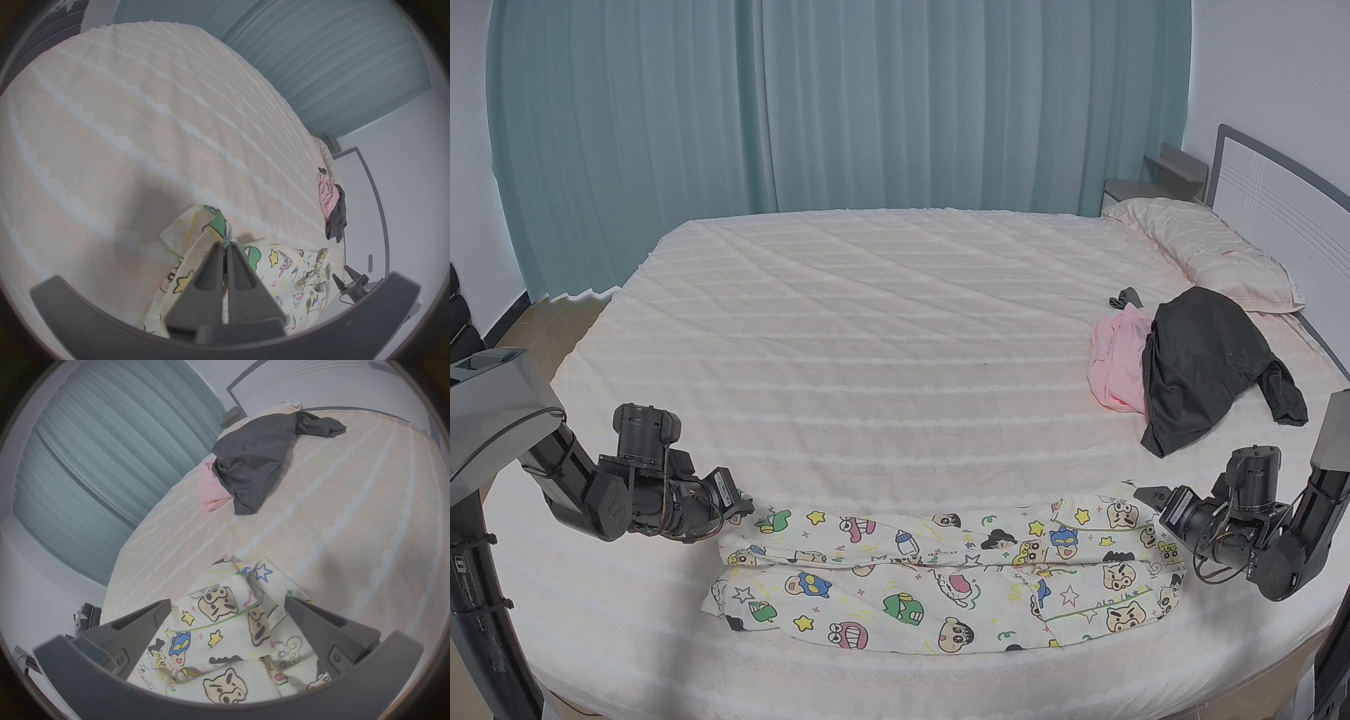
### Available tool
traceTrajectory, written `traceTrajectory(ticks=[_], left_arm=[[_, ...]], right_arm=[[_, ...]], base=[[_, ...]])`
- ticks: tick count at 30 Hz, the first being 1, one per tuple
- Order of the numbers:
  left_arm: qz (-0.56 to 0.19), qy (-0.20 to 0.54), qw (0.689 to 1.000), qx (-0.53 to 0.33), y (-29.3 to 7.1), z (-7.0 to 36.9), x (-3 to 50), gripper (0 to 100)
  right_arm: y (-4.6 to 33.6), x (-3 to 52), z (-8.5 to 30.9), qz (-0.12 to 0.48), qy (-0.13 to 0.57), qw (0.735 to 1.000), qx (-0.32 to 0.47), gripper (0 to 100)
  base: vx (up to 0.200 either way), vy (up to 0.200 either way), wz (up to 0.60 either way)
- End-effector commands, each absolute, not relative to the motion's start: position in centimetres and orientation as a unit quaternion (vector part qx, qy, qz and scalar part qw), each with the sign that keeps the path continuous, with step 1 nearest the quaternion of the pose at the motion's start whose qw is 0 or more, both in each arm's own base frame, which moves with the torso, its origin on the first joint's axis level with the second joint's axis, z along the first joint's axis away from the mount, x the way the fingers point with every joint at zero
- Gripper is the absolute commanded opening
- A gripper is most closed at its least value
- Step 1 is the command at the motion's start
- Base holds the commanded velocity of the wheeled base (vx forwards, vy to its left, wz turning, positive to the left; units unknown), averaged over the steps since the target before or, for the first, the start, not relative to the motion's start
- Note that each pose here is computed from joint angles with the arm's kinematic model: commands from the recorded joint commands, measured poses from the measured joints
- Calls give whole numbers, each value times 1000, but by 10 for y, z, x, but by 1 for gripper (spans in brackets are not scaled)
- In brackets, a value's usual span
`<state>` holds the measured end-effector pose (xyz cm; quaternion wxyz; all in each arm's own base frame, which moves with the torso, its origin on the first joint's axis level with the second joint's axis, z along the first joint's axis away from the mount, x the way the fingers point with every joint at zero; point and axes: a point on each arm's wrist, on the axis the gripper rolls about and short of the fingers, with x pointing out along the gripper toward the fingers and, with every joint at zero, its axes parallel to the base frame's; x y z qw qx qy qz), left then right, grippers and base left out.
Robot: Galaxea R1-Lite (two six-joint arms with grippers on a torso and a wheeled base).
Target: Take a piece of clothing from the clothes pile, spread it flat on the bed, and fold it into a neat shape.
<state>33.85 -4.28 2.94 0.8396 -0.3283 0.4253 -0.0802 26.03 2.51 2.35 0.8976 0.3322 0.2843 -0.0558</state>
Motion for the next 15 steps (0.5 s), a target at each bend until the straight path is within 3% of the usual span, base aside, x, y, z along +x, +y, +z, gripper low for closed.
traceTrajectory(ticks=[1,7,15], left_arm=[[-88,403,850,-327,-43,49,335,0],[-90,402,851,-326,-44,55,335,0],[-92,391,857,-323,-45,64,344,0]], right_arm=[[49,276,43,-12,279,904,323,100],[84,288,34,26,320,899,298,100],[89,302,-12,8,381,885,265,100]], base=[[0,0,0],[0,0,0],[0,0,0]])
